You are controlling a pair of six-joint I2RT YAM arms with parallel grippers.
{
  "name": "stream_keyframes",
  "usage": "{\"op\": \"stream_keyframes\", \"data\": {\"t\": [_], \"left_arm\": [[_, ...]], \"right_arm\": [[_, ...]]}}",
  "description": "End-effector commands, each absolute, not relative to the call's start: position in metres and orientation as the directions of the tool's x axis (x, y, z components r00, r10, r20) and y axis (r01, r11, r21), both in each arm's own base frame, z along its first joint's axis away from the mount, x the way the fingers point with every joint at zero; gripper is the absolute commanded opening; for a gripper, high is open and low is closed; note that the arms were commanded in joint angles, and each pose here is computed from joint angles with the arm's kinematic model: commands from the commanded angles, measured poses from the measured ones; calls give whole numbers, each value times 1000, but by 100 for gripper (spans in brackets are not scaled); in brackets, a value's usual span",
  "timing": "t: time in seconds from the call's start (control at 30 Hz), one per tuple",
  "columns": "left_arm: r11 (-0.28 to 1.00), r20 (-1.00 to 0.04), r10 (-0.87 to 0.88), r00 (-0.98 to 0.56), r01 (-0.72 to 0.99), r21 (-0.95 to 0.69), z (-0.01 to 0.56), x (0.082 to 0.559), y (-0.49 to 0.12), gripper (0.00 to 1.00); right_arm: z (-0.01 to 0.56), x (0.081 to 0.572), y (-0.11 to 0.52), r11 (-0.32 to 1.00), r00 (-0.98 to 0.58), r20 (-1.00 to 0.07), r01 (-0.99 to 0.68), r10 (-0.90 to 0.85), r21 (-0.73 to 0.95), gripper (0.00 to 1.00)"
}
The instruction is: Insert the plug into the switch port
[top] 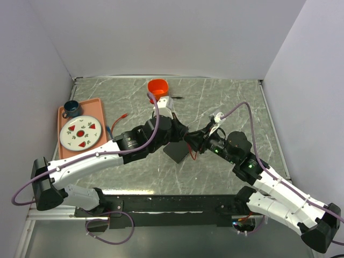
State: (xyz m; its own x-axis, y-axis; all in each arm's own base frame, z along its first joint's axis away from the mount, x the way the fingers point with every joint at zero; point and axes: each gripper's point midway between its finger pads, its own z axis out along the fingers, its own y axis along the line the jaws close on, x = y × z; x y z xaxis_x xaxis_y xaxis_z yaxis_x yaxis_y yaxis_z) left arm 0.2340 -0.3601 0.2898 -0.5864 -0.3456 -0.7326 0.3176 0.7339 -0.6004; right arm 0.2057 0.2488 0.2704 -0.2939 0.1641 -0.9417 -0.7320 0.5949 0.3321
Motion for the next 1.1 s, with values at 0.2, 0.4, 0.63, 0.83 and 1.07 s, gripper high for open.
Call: {"op": "stream_keyframes", "data": {"t": [0.2,0.4,0.63,0.83,1.07], "left_arm": [[661,-716,-443,-540,342,-668,331,234,-357,1],[643,-716,-430,-550,370,-670,332,230,-362,8],[742,-775,-414,-478,316,-591,328,244,-331,99],[761,-790,-411,-455,307,-572,312,271,-284,97],[817,-796,-308,-520,283,-502,245,300,-270,97]], "right_arm": [[278,199,257,547,-279,-945,-772,170,326,10],[271,200,259,551,-295,-942,-765,162,334,0],[239,207,245,639,-333,-939,-704,90,311,0],[194,208,223,732,-403,-915,-616,25,291,0],[130,208,194,861,-588,-809,-419,-15,289,0]]}}
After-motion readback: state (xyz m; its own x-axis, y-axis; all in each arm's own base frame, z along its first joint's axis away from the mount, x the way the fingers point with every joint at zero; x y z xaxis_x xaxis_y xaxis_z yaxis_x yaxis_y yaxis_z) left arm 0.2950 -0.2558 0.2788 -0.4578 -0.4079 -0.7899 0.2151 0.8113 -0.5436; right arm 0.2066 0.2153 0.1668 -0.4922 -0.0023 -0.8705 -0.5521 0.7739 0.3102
